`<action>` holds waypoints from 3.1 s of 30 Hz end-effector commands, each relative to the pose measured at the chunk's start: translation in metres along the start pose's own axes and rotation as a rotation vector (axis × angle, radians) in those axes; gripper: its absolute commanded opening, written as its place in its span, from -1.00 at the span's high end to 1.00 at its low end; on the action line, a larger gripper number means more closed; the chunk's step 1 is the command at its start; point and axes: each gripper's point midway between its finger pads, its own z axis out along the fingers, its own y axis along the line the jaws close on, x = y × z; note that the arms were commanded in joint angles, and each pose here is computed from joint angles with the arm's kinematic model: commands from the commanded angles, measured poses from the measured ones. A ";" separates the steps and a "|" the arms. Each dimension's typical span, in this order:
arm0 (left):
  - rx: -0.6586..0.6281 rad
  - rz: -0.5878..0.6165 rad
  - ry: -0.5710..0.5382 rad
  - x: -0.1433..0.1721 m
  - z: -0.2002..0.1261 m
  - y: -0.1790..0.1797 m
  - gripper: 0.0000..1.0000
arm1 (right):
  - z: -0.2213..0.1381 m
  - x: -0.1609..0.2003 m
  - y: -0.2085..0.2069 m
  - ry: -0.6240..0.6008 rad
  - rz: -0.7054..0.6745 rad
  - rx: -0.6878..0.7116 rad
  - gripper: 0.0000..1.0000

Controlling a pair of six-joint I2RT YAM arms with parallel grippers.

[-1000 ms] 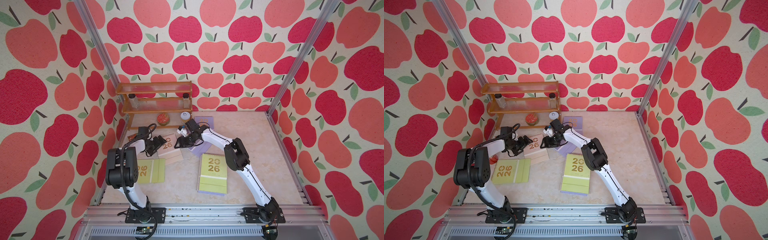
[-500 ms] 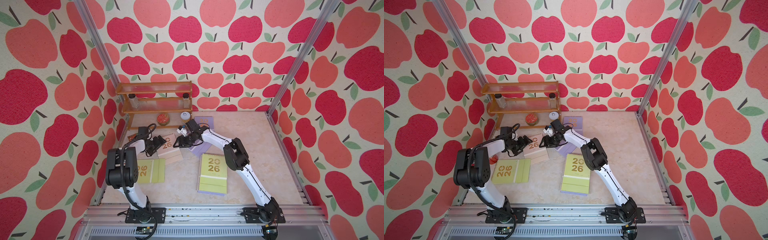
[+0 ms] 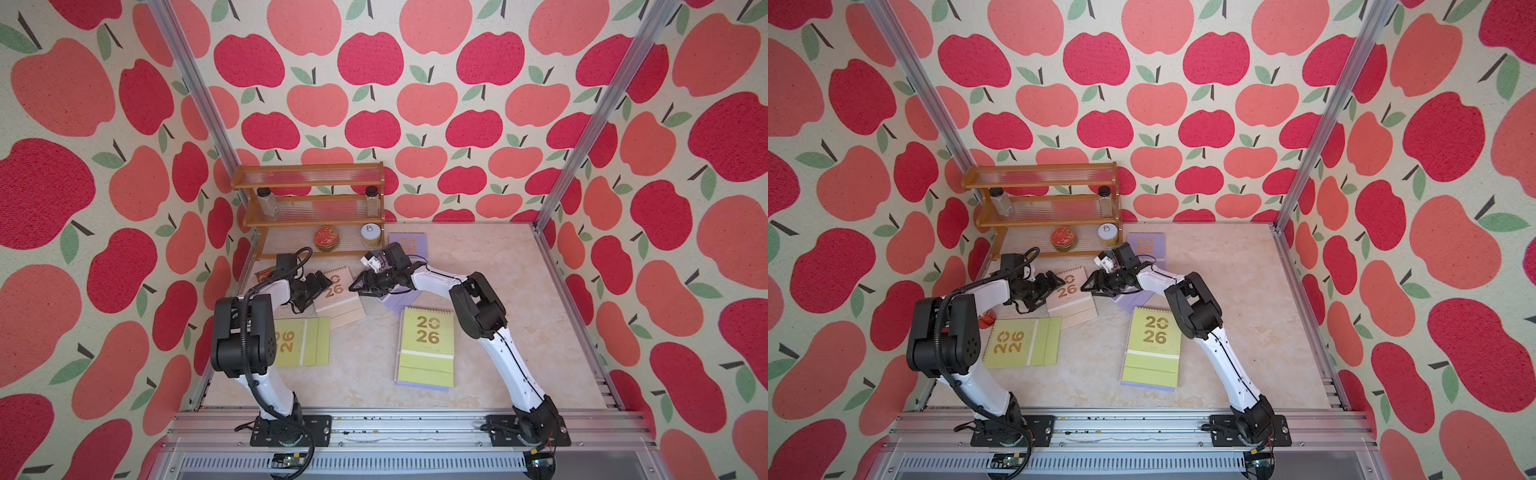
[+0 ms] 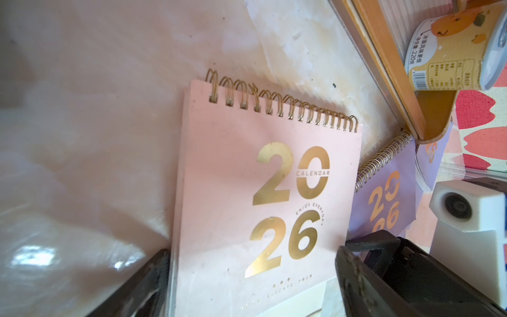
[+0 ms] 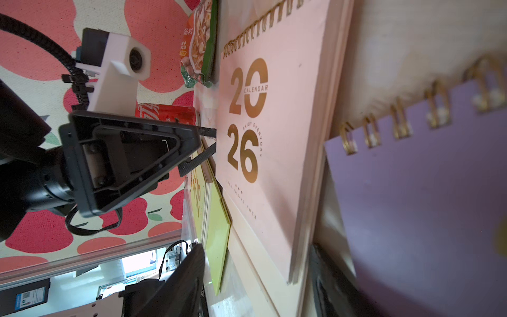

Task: Stack the calendars
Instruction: Pick up the calendar at the center of the board, then place the calendar at the calendar.

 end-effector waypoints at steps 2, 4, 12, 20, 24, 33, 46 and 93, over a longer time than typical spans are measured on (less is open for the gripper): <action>-0.059 -0.078 0.172 0.051 0.020 0.024 -0.84 | -0.006 -0.004 0.068 -0.006 -0.117 -0.155 -0.24; -0.059 -0.079 0.171 0.051 0.020 0.023 -0.84 | -0.007 -0.004 0.070 -0.005 -0.120 -0.159 -0.23; -0.054 -0.082 0.172 0.051 0.021 0.023 -0.84 | -0.009 -0.004 0.070 -0.007 -0.117 -0.164 -0.19; -0.055 -0.080 0.174 0.054 0.021 0.024 -0.84 | -0.012 -0.009 0.061 -0.037 -0.114 -0.131 -0.01; -0.052 -0.080 0.167 0.053 0.019 0.023 -0.83 | -0.013 -0.011 0.056 -0.047 -0.116 -0.111 0.43; -0.019 -0.054 0.108 0.041 0.000 0.008 -0.84 | -0.017 -0.010 0.046 -0.058 -0.132 -0.054 1.00; 0.282 0.106 -0.098 0.004 -0.071 -0.070 -0.89 | -0.086 -0.029 0.072 -0.101 -0.265 0.049 1.00; 0.927 0.529 -0.085 0.033 -0.148 -0.247 -0.89 | -0.254 0.031 0.153 -0.277 -0.264 -0.344 1.00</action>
